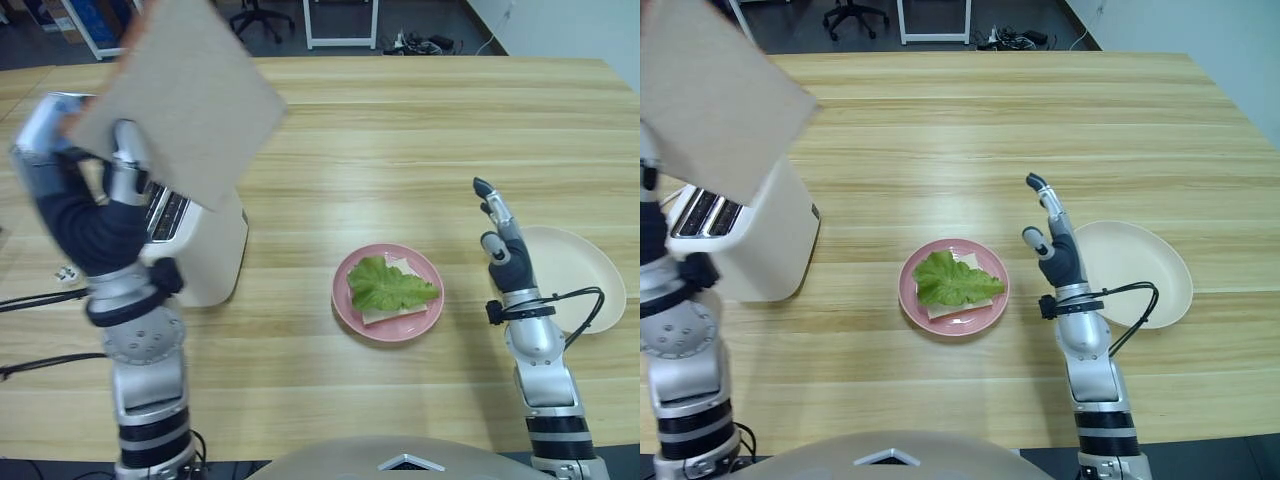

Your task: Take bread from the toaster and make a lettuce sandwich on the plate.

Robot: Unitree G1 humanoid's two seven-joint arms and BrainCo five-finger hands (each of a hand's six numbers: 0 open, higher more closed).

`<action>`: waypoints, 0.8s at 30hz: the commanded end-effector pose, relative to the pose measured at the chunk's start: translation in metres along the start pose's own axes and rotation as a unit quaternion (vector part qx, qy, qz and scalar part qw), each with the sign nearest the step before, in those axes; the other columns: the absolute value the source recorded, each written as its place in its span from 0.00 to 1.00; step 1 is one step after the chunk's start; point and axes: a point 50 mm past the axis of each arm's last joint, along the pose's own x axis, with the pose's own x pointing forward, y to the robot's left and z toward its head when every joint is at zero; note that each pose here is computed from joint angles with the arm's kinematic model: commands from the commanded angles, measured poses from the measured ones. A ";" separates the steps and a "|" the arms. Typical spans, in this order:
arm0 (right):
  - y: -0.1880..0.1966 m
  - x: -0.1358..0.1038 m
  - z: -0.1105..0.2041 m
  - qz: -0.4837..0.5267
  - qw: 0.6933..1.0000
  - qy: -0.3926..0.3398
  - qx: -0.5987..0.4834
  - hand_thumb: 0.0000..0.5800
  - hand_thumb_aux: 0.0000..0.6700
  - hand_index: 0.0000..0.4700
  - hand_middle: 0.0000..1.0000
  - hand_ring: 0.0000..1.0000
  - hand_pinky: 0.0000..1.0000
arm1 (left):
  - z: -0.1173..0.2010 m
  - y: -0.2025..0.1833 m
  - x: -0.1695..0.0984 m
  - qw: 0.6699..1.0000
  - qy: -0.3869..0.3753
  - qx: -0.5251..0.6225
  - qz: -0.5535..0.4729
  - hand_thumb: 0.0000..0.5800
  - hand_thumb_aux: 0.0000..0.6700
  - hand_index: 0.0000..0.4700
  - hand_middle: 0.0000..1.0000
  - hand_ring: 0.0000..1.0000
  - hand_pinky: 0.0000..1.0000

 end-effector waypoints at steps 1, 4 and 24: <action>-0.018 0.001 -0.007 -0.044 0.999 0.017 -0.001 0.00 0.00 0.00 0.00 0.00 0.00 | -0.037 -0.058 -0.023 0.975 0.139 -0.132 -0.115 1.00 1.00 1.00 1.00 1.00 1.00; -0.022 -0.001 -0.013 -0.053 0.998 0.028 -0.003 0.00 0.00 0.00 0.00 0.00 0.00 | -0.067 -0.093 -0.046 0.937 0.232 -0.177 -0.192 1.00 1.00 1.00 1.00 1.00 1.00; 0.011 -0.003 -0.017 0.024 0.999 0.023 -0.042 0.00 0.00 0.00 0.00 0.00 0.00 | -0.116 -0.139 -0.087 0.841 0.356 -0.134 -0.384 1.00 1.00 1.00 1.00 1.00 1.00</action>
